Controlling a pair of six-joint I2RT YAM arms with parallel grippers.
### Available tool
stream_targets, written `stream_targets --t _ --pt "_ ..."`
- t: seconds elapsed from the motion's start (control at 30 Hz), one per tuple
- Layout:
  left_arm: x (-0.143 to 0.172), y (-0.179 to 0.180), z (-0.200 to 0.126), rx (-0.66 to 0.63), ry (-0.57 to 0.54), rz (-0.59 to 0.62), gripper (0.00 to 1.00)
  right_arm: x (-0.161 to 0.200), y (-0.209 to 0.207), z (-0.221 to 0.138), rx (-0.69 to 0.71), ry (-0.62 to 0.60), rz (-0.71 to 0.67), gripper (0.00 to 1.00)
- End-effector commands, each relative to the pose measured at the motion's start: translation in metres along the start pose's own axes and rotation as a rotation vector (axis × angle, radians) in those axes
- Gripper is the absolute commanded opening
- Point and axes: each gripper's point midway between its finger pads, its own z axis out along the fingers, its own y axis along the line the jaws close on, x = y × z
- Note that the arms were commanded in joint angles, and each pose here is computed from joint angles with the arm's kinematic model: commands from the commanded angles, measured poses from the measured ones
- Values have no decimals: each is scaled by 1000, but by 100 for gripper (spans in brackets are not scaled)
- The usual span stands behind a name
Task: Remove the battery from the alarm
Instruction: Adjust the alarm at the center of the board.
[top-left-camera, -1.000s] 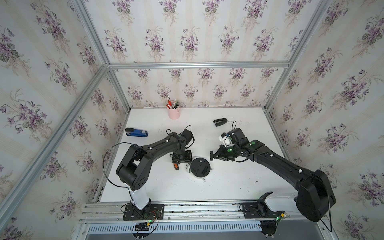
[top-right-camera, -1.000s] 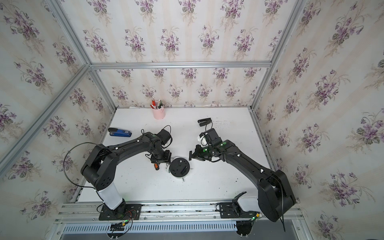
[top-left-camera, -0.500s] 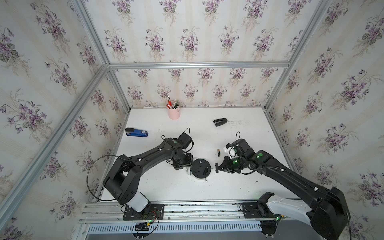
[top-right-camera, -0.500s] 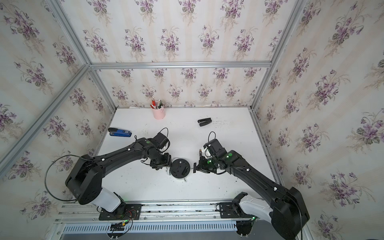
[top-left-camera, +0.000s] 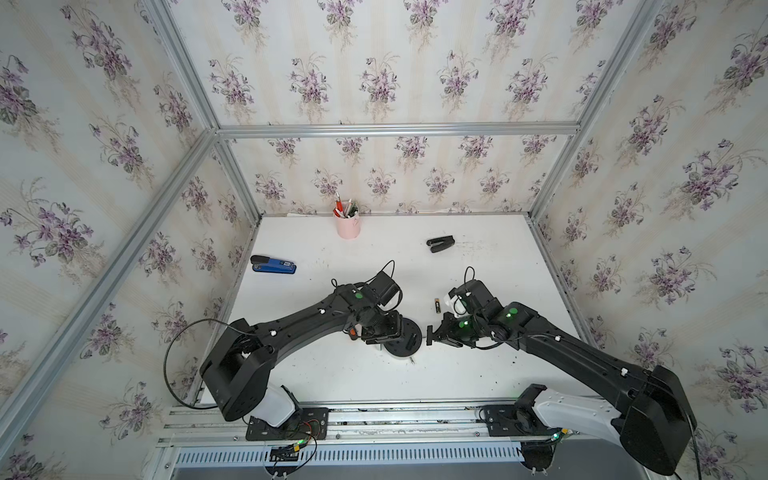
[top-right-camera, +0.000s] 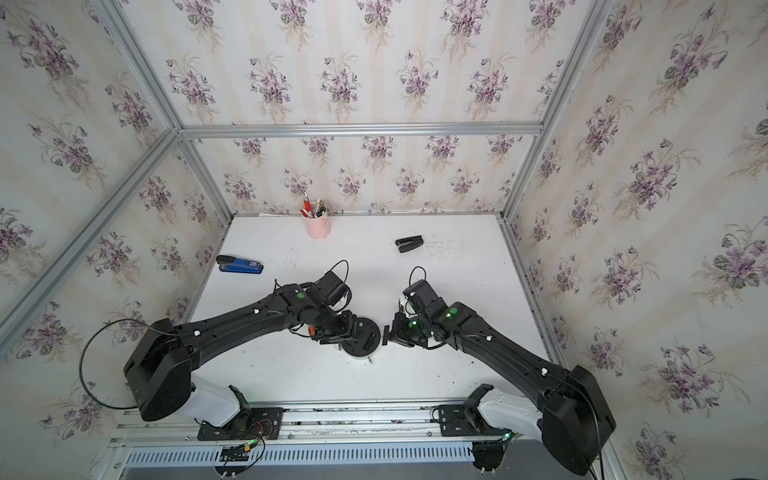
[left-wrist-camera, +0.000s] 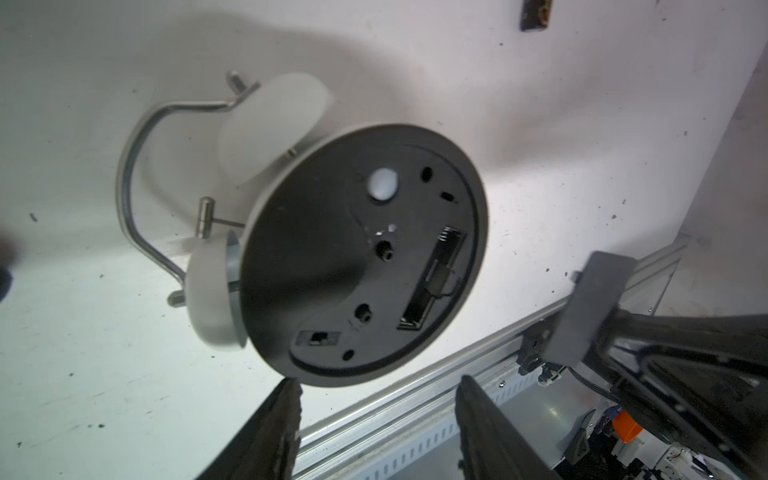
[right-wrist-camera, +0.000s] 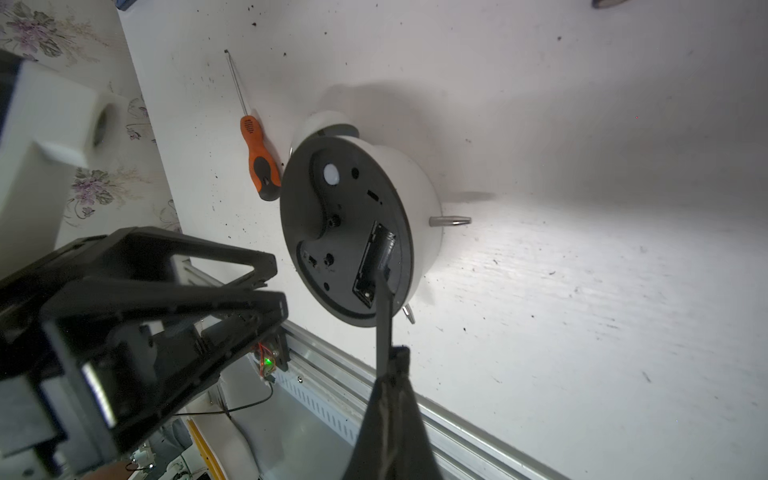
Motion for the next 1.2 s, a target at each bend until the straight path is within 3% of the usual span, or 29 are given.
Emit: stream_targets --t 0.0,0.1,0.17,0.3,0.47,0.67,0.77,1.17 --pt "7 -1 -5 -100 6 83 73 -7 -3 -2 33 -25 5 0" --pt "23 -5 -11 -191 20 178 89 -13 -2 -6 37 -37 -2 0" --pt "37 -2 -14 -246 13 224 93 -20 -3 -14 42 -52 -4 0" --pt "69 15 -18 -372 4 256 92 -44 -21 -40 71 -112 36 0" --pt "95 31 -5 -478 -4 276 77 -70 -33 -78 68 -188 48 0" --pt "77 35 30 -663 50 322 73 -84 -21 -84 47 -195 20 0" --pt "61 30 34 -706 39 352 76 -89 -17 -86 34 -209 13 0" --pt "15 35 56 -707 69 329 75 -91 -20 -93 34 -213 16 0"
